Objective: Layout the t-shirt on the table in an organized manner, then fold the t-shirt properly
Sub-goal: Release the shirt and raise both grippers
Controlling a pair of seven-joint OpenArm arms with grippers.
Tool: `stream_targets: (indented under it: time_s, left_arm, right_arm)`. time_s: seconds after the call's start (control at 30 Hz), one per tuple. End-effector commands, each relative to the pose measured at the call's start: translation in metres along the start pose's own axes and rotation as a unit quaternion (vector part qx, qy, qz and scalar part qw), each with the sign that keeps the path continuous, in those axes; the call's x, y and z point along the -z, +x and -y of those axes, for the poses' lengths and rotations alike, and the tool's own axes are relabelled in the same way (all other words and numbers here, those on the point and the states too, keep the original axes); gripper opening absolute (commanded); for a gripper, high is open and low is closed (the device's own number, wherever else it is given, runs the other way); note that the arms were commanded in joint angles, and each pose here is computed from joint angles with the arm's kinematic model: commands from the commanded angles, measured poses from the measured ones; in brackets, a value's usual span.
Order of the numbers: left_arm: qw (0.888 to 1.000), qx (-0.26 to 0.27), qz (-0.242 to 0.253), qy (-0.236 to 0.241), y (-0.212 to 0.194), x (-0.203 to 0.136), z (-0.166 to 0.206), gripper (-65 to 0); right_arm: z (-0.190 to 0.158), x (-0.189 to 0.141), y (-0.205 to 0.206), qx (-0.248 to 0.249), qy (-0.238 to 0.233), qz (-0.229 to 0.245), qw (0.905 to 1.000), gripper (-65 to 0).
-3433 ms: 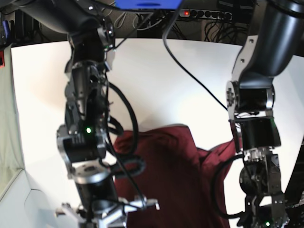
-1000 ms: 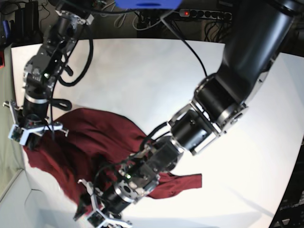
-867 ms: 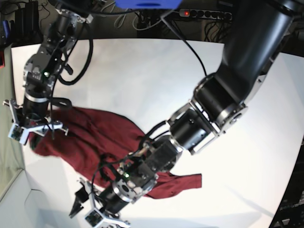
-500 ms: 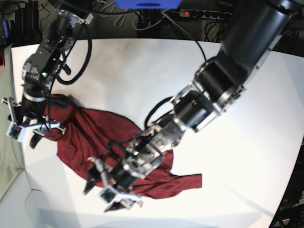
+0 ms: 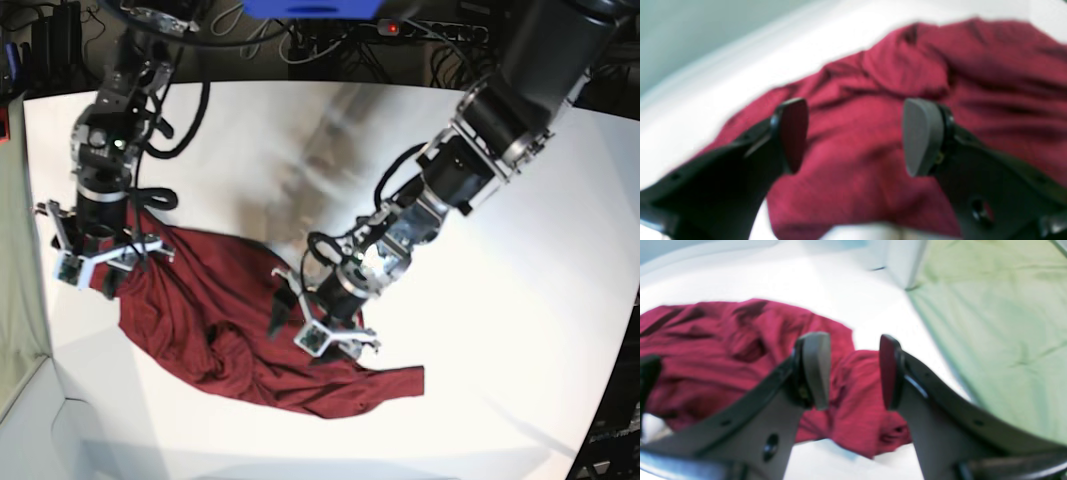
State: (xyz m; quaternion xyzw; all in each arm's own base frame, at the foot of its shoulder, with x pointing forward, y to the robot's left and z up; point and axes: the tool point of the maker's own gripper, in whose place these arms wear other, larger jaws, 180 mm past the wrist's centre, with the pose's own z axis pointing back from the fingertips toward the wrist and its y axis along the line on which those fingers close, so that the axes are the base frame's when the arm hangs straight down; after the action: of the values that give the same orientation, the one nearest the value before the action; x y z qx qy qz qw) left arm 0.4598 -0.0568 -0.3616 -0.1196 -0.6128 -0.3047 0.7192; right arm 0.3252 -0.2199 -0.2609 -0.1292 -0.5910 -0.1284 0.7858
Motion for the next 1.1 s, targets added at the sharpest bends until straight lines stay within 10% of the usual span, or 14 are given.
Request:
stream_targets:
  time_s: [0.0, 0.33, 0.77, 1.07]
  left_arm:
    - [1.0, 0.003, 0.027, 0.001, 0.017, 0.005, -0.001, -22.4]
    - [0.997, 0.004, -0.067, 0.026, -0.055, -0.008, -0.016, -22.4]
    - [0.985, 0.056, -0.138, 0.093, -0.117, -0.077, -0.121, -22.4]
    - [0.985, 0.061, -0.095, 0.132, -0.094, -0.119, -0.169, -22.4]
  right_arm:
    - [0.003, 0.0, 0.014, 0.001, -0.005, 0.026, 0.9997, -39.9]
    - [0.0, 0.004, 0.007, 0.001, -0.002, 0.017, 0.9998, -39.9]
    - [-0.019, 0.013, 0.01, 0.004, 0.02, 0.019, 0.9996, -39.9]
    - [-0.062, 0.013, -0.01, -0.008, 0.075, -0.006, 0.9971, -39.9]
